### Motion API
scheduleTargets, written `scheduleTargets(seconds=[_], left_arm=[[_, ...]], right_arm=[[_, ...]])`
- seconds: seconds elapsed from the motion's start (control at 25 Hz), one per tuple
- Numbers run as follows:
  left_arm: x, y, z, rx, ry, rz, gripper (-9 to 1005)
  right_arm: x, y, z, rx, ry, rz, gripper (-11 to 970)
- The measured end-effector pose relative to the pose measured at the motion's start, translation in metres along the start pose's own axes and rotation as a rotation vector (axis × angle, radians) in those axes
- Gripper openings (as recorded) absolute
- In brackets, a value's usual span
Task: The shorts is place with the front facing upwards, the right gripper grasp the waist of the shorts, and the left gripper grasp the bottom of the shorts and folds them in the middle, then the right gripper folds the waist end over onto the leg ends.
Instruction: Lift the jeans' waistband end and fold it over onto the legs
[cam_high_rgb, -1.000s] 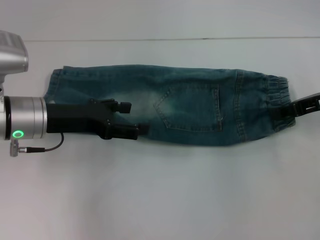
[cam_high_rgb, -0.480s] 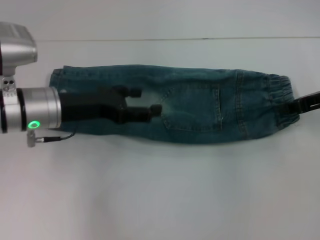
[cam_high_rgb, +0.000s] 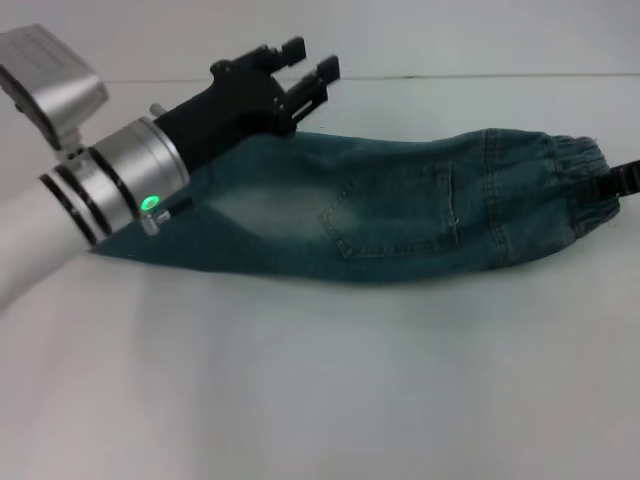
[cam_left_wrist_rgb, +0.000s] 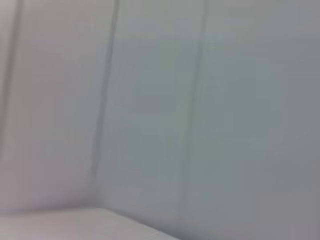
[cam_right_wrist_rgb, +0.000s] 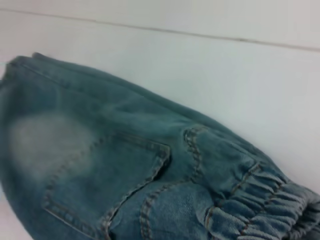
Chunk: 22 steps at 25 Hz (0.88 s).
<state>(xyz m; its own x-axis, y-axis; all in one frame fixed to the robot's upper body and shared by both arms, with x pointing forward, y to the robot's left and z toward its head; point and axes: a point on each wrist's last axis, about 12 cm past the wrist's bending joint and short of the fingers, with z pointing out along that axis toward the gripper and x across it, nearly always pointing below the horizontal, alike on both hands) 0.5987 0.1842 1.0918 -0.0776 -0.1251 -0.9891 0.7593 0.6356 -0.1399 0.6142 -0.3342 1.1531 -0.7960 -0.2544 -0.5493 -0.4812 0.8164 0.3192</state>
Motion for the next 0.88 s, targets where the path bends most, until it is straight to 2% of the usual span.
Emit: scheduleTargets(seconds=[0.12,0.24,0.32,0.36,0.52,0.72,0.88], left_arm=[[0.013,-0.004,0.011,-0.118,-0.033,0.094,522],[0.023,-0.009,0.018,-0.241,-0.020,0.241,441],[0.027,-0.011,0.019,-0.272,-0.008,0.280,371],[0.035,-0.017,0.022,-0.343,0.034,0.384,327],[0.047,-0.025,0.023,-0.359,0.130,0.500,163],[0.060,-0.029,0.026,-0.309,0.247,0.518,-5],[0.066,-0.031,0.025,-0.298,0.295,0.507,-2]], right_arm=[[-0.010,0.005,-0.009,-0.008,0.001,-0.009,59],[-0.020,0.012,-0.017,-0.024,0.007,-0.021,59],[-0.027,0.017,-0.022,-0.036,0.008,-0.036,60],[-0.030,0.019,-0.024,-0.040,0.008,-0.043,60],[-0.042,0.031,-0.030,-0.070,-0.008,-0.075,60],[-0.054,0.041,-0.039,-0.106,-0.055,-0.105,58],[-0.063,0.051,-0.050,-0.134,-0.082,-0.141,56]])
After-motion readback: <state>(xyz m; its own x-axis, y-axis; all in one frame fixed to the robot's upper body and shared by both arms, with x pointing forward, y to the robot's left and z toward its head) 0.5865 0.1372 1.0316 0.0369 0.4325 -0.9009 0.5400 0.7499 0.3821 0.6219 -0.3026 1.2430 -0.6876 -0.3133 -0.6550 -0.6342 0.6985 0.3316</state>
